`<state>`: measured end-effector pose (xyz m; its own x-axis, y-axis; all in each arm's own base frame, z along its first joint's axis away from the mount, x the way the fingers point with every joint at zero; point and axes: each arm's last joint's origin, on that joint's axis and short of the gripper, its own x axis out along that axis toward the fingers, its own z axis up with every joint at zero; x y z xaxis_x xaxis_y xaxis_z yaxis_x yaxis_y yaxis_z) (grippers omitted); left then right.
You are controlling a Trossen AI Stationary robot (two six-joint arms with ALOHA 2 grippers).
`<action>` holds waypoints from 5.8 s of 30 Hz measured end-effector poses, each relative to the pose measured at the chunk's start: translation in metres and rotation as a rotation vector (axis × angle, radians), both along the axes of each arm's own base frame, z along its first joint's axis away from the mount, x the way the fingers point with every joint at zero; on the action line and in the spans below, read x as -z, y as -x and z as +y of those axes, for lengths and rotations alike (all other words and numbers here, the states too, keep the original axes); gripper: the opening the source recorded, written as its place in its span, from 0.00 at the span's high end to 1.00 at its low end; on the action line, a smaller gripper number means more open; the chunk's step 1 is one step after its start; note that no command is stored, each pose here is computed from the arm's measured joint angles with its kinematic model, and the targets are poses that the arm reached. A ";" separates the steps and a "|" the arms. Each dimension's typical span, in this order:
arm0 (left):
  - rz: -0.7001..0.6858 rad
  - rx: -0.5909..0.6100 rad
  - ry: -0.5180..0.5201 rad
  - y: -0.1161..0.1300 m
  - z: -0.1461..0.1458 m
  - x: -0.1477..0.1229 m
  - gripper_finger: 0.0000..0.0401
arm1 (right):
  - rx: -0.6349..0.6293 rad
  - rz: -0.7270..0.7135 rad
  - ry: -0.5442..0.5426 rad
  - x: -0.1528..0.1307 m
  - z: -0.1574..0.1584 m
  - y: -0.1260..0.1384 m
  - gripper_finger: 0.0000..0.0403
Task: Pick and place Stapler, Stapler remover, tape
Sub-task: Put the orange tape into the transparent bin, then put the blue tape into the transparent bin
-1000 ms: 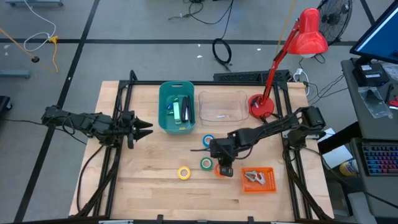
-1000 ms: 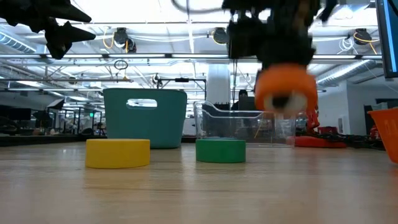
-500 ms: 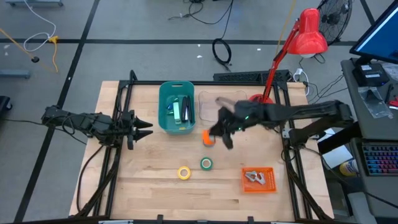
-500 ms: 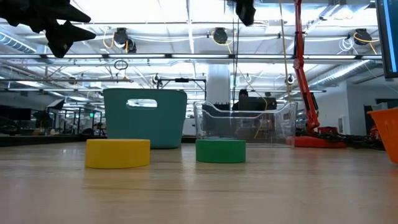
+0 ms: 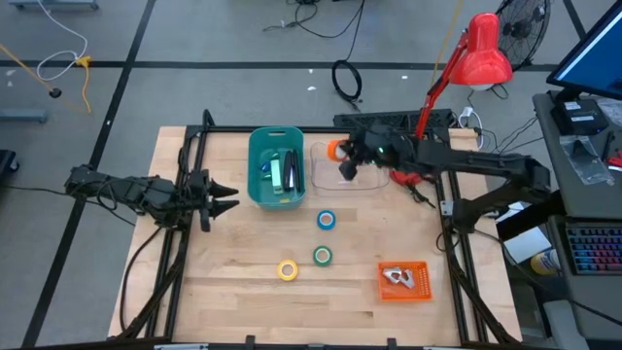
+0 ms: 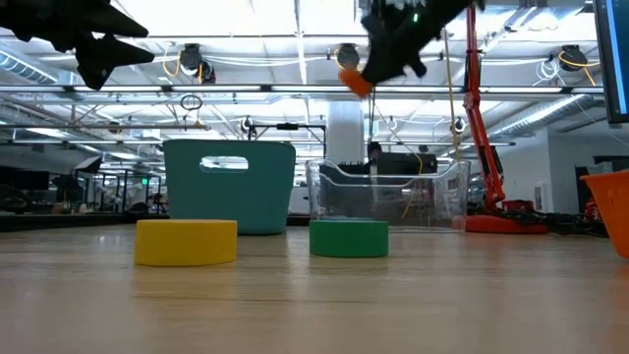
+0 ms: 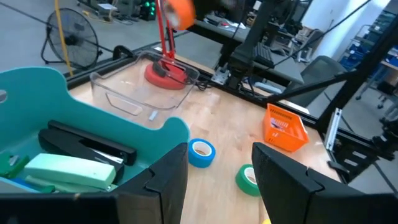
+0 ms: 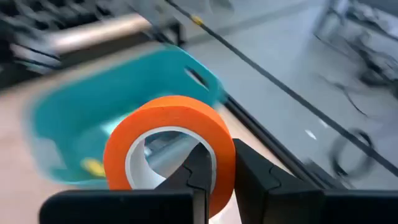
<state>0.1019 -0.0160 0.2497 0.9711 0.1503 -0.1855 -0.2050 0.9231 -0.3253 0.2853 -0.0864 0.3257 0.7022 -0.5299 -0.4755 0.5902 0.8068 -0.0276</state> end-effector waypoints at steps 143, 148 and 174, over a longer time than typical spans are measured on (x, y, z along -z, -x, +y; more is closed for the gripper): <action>0.017 0.011 -0.021 0.000 0.000 0.001 0.55 | -0.813 0.099 -0.117 -0.009 0.101 -0.047 0.99; 0.014 0.011 -0.024 0.000 0.000 0.001 0.55 | -0.833 0.306 -0.157 0.031 0.103 -0.061 0.95; 0.014 0.030 0.007 0.000 -0.001 0.001 0.55 | -0.945 0.654 -0.196 0.140 0.085 -0.099 0.60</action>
<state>0.1017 -0.0168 0.2484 0.9724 0.1196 -0.2003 -0.1817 0.9268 -0.3286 0.3840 -0.0013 0.1861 0.3688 0.1957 -0.9087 -0.3292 0.9417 0.0692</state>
